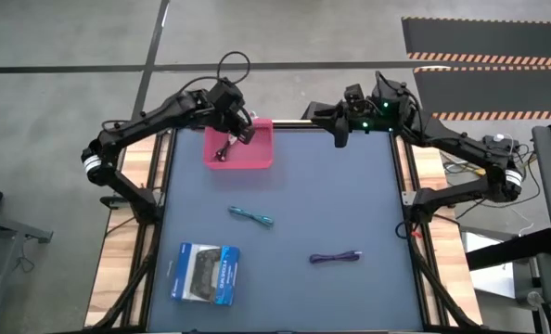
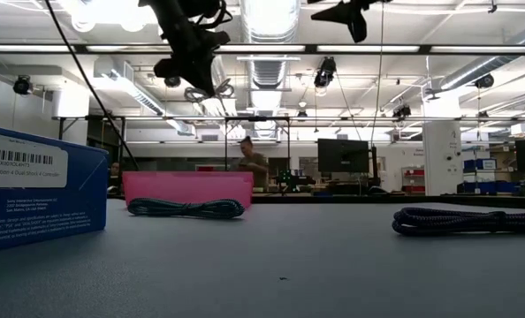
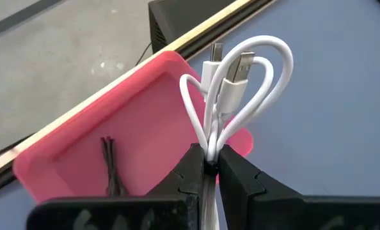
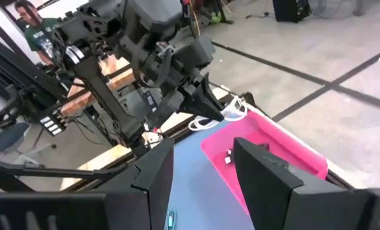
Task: Pick and place USB-C Cables
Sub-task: Put the white charger cable into the pink bin
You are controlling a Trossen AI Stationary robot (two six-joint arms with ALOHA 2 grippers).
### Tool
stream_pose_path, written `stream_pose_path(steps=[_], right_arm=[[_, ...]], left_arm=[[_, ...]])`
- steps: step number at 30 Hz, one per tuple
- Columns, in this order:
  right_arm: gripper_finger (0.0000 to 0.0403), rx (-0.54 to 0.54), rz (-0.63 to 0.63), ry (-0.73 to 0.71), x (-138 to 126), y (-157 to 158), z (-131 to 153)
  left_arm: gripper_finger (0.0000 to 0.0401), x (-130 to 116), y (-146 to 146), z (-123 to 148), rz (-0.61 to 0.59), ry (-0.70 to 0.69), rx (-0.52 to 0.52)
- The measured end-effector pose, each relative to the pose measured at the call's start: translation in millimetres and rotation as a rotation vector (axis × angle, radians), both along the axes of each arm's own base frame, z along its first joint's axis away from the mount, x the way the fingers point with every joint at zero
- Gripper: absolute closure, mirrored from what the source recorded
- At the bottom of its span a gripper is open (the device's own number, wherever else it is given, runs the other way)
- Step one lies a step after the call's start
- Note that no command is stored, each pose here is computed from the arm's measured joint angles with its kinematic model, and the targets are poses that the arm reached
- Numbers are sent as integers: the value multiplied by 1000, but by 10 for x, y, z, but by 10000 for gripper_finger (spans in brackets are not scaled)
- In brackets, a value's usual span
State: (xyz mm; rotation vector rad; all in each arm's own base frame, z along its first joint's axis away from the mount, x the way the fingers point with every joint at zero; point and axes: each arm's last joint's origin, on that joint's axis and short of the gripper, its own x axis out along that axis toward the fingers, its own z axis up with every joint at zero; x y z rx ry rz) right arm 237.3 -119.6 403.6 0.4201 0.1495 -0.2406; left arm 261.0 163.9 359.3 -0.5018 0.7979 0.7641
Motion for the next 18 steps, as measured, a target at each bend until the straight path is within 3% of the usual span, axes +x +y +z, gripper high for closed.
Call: stream_pose_path(steps=[4, 9, 13, 18], right_arm=[[250, -20, 2, -4, 13, -8, 107], [250, -31, 4, -10, 12, -8, 182], [250, -29, 4, -7, 10, -7, 182], [250, -14, 4, 21, 5, -4, 152]], left_arm=[[389, 37, 68, 16, -11, 24, 5], [389, 200, 207, -51, -126, 90, 24], [389, 325, 350, -205, -333, 178, 67], [389, 354, 498, -474, -723, 352, 146]])
